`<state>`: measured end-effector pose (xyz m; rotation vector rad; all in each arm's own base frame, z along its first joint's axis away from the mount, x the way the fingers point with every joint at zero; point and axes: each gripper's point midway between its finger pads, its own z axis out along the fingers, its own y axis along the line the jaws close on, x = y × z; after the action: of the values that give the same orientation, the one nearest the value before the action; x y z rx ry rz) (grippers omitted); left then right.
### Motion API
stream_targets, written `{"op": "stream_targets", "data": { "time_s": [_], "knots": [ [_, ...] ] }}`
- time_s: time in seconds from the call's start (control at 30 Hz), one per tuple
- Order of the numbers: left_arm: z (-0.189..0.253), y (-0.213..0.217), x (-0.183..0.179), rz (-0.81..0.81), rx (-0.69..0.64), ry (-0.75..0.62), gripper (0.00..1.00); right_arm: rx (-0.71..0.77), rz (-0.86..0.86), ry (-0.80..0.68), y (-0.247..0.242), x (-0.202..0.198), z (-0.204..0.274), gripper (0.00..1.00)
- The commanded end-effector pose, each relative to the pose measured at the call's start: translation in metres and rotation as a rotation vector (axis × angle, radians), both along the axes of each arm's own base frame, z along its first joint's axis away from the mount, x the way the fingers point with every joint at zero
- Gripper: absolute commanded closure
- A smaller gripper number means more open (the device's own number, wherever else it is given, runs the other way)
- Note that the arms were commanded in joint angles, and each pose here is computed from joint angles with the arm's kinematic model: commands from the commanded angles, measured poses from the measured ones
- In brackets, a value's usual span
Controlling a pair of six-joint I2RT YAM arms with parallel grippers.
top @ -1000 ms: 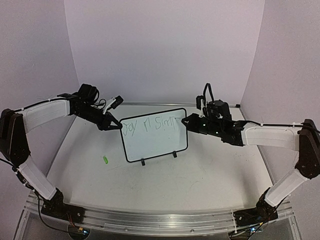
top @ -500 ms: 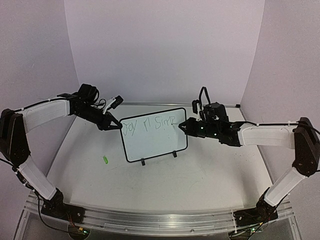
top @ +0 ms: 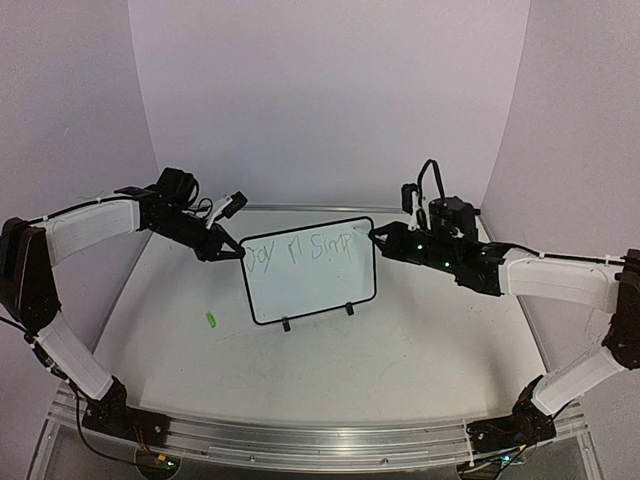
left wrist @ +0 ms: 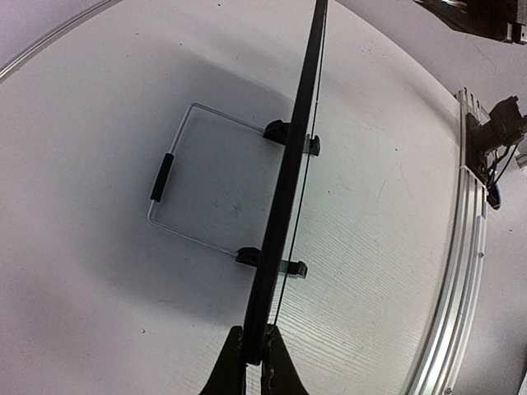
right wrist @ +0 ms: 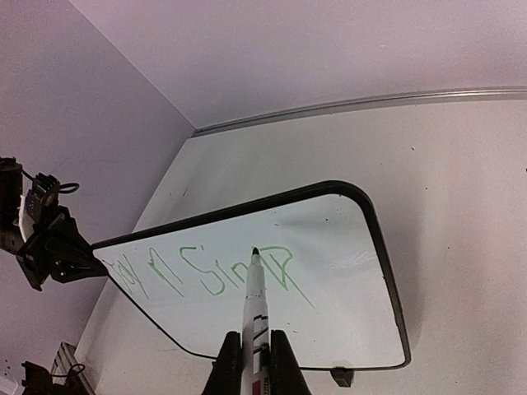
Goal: Write a sentence on the whiteboard
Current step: Write on the whiteboard with the whiteboard marker without the cap.
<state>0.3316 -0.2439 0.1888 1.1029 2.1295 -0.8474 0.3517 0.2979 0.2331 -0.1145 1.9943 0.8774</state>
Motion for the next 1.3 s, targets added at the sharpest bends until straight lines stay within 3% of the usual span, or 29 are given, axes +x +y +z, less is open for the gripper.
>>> {"op": "stream_targets", "data": {
  "time_s": [0.0,0.63,1.07,1.27],
  "knots": [
    [-0.009,0.011,0.013,0.031,0.103,-0.076,1.00,-0.007,-0.041,-0.046,0.000,0.014,0.014,1.00],
    [-0.010,0.011,0.013,0.031,0.103,-0.074,1.00,-0.054,-0.077,-0.048,0.006,0.035,0.007,1.00],
    [-0.008,0.011,0.013,0.031,0.102,-0.079,1.00,-0.083,-0.082,0.080,-0.007,0.014,-0.047,1.00],
    [-0.007,0.011,0.013,0.031,0.100,-0.079,1.00,-0.076,-0.083,0.066,-0.010,0.012,-0.040,1.00]
  ]
}}
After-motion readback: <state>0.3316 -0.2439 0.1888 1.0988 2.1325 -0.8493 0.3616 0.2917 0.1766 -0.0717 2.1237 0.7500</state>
